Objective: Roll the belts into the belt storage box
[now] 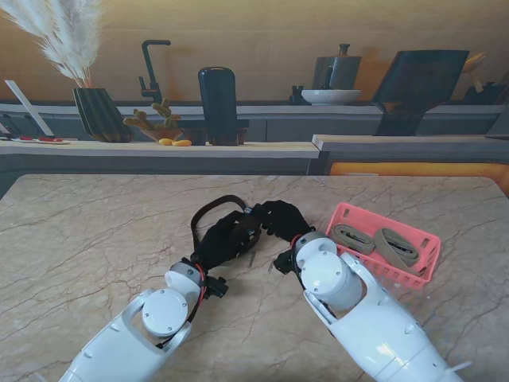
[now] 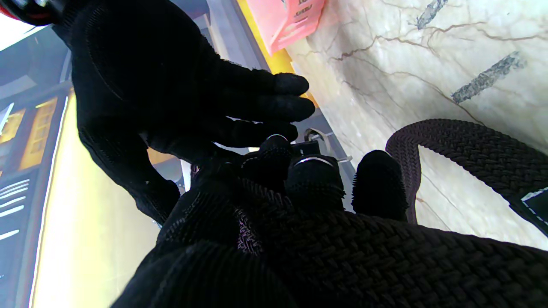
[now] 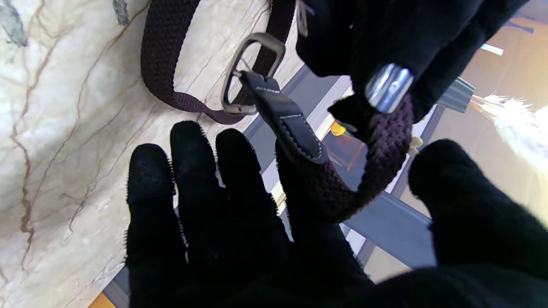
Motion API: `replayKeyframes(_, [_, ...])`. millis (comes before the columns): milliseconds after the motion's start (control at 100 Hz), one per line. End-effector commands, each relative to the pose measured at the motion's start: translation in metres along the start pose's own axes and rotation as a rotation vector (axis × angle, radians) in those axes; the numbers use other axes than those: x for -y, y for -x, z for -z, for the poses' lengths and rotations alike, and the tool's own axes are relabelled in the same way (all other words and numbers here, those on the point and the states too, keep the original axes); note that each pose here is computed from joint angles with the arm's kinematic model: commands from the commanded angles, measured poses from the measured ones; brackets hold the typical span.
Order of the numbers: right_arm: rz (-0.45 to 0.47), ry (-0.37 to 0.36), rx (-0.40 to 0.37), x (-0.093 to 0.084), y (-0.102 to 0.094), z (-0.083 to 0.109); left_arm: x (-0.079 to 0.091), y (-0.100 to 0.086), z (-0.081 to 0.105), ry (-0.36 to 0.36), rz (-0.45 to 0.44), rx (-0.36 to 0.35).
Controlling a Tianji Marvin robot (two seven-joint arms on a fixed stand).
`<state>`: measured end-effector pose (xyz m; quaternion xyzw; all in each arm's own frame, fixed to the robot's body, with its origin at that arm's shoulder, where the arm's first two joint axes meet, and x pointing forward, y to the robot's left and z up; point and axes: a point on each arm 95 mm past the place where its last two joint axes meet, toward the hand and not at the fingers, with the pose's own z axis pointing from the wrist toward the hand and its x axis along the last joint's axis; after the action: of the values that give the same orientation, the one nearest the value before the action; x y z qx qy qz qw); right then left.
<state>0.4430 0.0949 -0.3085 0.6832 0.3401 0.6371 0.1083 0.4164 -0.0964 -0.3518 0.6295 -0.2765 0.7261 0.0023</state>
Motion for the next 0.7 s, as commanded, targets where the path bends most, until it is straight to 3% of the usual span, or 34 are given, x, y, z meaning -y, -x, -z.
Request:
replayKeyframes(0, [-0.025, -0.011, -0.02, 0.005, -0.005, 0.007, -0.003, -0.001, -0.001, -0.003, 0.007, 0.0])
replayKeyframes(390, [-0.042, -0.031, -0.039, 0.003, -0.007, 0.018, -0.002, -0.001, -0.003, -0.017, -0.01, 0.005])
replayKeyframes(690, [-0.035, 0.055, -0.069, 0.0, -0.01, 0.02, -0.002, 0.001, -0.004, -0.011, -0.019, 0.017])
